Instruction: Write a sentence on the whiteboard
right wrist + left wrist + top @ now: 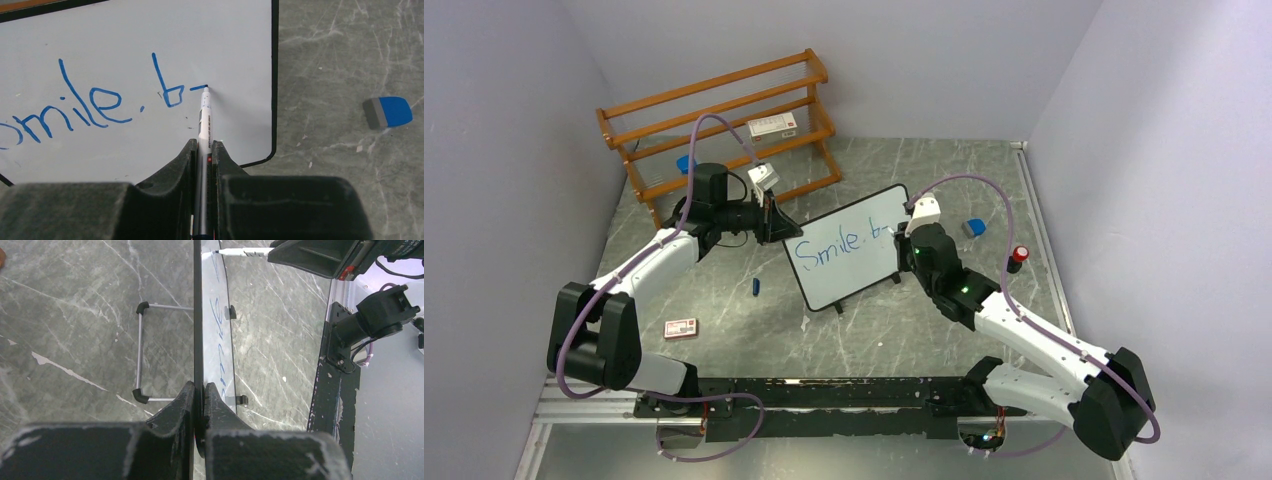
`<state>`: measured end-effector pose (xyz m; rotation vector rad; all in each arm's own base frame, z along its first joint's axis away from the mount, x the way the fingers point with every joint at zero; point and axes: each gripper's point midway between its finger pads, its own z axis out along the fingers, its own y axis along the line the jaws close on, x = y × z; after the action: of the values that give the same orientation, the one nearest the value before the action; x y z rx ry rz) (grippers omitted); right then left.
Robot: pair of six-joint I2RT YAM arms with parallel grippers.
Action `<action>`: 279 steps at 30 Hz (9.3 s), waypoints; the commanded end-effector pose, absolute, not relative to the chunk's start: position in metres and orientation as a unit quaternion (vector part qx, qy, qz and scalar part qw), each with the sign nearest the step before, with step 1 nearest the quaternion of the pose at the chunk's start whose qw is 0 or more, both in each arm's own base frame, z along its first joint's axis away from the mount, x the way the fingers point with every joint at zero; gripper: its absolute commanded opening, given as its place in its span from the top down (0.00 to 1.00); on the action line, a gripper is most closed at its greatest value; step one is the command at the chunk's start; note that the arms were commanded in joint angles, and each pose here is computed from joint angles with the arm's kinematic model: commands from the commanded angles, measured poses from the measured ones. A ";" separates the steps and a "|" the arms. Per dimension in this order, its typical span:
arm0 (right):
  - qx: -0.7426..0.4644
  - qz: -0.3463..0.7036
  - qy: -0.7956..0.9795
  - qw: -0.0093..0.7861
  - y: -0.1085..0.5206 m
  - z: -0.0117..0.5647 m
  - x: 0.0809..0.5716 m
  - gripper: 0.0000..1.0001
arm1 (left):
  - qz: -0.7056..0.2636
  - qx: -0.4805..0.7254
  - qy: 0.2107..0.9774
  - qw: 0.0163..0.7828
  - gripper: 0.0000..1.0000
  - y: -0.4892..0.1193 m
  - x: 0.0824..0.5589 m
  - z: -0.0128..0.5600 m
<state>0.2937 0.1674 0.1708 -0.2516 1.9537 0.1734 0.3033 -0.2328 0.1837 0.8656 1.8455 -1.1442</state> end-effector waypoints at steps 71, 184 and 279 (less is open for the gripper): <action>-0.105 0.061 0.841 0.527 0.157 0.152 0.288 1.00 | -0.442 0.351 0.732 0.381 0.95 -0.230 0.305 0.173; -0.226 0.086 0.780 0.577 0.289 0.137 0.178 1.00 | -0.449 0.265 0.715 0.466 0.95 -0.212 0.308 0.176; -0.210 0.060 0.801 0.557 0.276 0.130 0.214 1.00 | -0.456 0.264 0.715 0.460 0.95 -0.214 0.308 0.178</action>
<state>0.2019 0.2772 0.1173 -0.5708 1.9314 0.1380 0.3022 -0.2185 0.1844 0.6311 1.7505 -1.1657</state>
